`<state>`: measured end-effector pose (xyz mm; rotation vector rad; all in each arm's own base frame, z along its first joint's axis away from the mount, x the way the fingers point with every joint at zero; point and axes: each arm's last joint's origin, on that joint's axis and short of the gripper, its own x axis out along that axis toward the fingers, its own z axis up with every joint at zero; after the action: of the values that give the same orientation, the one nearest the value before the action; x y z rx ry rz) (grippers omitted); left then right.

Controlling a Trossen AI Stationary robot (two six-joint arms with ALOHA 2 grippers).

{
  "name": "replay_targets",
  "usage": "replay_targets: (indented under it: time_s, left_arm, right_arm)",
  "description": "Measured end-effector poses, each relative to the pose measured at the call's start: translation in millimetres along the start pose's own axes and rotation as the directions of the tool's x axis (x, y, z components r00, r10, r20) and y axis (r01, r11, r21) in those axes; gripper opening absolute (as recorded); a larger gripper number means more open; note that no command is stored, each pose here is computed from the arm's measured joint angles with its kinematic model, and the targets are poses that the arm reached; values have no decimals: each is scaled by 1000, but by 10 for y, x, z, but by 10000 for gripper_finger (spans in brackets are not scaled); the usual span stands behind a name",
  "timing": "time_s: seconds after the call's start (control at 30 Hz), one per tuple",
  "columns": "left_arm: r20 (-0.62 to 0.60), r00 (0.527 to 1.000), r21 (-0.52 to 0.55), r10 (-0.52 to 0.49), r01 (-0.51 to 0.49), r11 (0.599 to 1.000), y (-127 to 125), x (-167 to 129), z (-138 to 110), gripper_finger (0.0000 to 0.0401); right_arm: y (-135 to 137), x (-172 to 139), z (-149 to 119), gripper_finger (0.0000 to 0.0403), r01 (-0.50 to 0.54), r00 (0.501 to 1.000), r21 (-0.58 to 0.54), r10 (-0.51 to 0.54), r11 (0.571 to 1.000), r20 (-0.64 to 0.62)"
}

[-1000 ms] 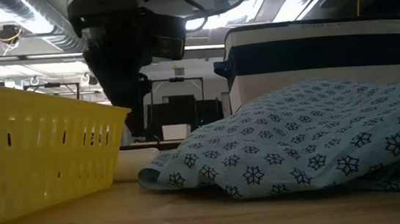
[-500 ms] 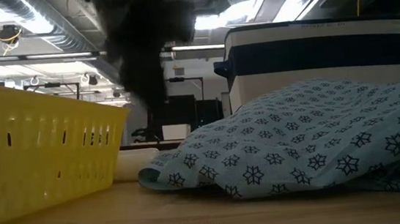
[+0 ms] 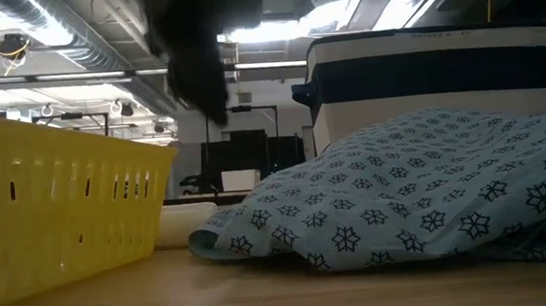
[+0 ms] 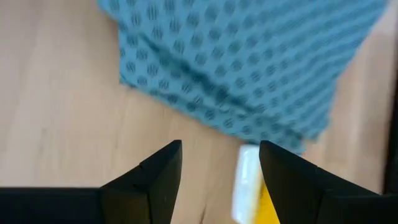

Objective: Pick & Place Medicine items
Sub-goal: Put the white rolled gauze into the orange bin

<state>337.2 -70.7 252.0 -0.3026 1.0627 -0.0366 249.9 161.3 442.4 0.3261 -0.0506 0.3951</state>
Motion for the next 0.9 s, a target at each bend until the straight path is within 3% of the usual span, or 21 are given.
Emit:
replay_targets:
  time_s: [0.1, 0.27, 0.5, 0.9]
  left_arm:
    - [-43, 999, 5, 10, -10, 1000, -9, 103, -37, 210]
    - [-71, 997, 21, 14, -12, 1000, -28, 241, -55, 210]
    - [-73, 997, 36, 13, -10, 999, -34, 253, -57, 210]
    - [-183, 983, 119, -34, 57, 991, -186, 559, -198, 210]
  right_arm:
    - [123, -180, -2, 231, -6, 995, -101, 16, 995, 97]
    - [58, -362, -398, 231, -36, 977, -145, 66, 989, 204]
    - [-138, -791, -808, 231, -209, 864, -227, 288, 951, 413]
    - [-184, -884, -866, 231, -221, 872, -217, 292, 951, 393]
